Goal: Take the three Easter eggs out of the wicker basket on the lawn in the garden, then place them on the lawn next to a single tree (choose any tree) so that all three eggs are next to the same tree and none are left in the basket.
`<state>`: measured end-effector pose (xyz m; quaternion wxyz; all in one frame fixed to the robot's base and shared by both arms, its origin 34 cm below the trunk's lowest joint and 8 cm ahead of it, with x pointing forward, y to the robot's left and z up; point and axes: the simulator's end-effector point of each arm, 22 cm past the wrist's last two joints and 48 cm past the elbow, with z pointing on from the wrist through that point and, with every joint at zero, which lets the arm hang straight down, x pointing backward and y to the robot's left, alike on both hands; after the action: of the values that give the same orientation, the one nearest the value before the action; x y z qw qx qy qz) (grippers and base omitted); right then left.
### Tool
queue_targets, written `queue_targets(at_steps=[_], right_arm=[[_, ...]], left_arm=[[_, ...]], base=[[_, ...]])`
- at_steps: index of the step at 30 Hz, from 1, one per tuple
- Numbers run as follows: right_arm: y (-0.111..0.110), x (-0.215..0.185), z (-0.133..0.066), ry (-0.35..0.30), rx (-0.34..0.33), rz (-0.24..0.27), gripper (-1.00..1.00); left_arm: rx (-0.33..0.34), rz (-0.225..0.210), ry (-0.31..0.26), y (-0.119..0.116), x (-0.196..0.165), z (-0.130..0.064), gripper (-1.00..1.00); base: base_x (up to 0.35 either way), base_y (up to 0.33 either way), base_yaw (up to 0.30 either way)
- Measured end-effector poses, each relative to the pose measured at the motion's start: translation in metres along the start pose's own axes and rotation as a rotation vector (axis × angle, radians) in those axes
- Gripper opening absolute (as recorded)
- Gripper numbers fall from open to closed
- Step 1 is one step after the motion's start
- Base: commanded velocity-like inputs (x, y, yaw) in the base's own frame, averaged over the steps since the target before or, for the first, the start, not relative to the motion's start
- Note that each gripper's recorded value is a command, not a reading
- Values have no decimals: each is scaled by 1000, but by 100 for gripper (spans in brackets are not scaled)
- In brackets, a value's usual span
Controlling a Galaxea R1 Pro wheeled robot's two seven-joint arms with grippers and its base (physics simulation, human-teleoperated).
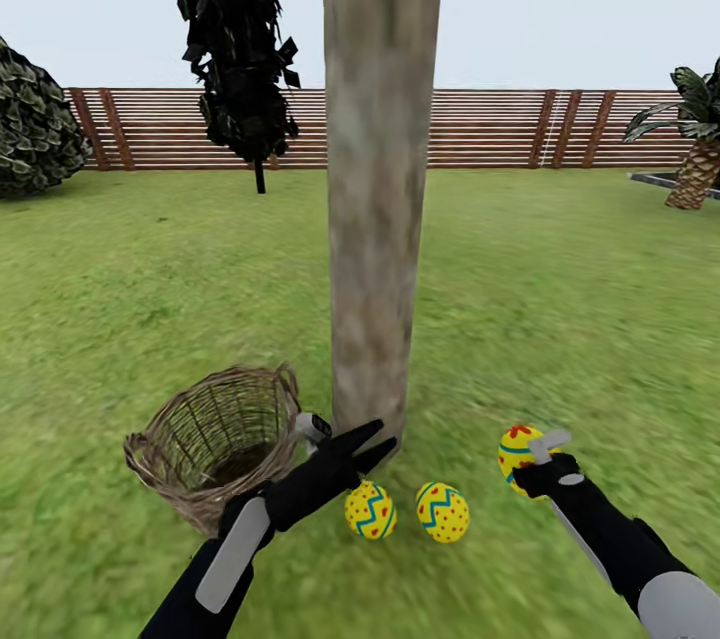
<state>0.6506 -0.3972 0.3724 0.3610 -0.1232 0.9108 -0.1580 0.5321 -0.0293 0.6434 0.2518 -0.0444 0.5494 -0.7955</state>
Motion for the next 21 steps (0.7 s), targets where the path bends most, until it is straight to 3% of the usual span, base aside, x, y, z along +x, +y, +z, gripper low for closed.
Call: queue_targets(at_steps=[3, 4, 5, 8, 12, 17, 21], right_arm=[[10, 12, 6, -12, -38, -10, -100], [25, 28, 14, -25, -54, -65, -100], [33, 37, 17, -1, -66, -79, -100], [36, 43, 25, 31, -85, -80, -100], [42, 44, 30, 16, -94, -81, -100], [44, 47, 35, 17, -97, -84, -100], [45, 35, 39, -9, -96, -85, -100]], left_arm=[[1, -4, 15, 0, 6, 3, 100], [7, -7, 41, -1, 15, 8, 100], [10, -6, 47, -2, 17, 10, 100], [12, -7, 49, -2, 18, 10, 100], [18, -21, 50, 1, 20, 13, 100], [112, 66, 57, -45, 13, 32, 100], [122, 76, 56, -49, 11, 33, 100]], base=[[75, -33, 0], [3, -1, 0], [0, 0, 0], [0, 0, 0], [0, 0, 0], [0, 0, 0], [0, 0, 0]])
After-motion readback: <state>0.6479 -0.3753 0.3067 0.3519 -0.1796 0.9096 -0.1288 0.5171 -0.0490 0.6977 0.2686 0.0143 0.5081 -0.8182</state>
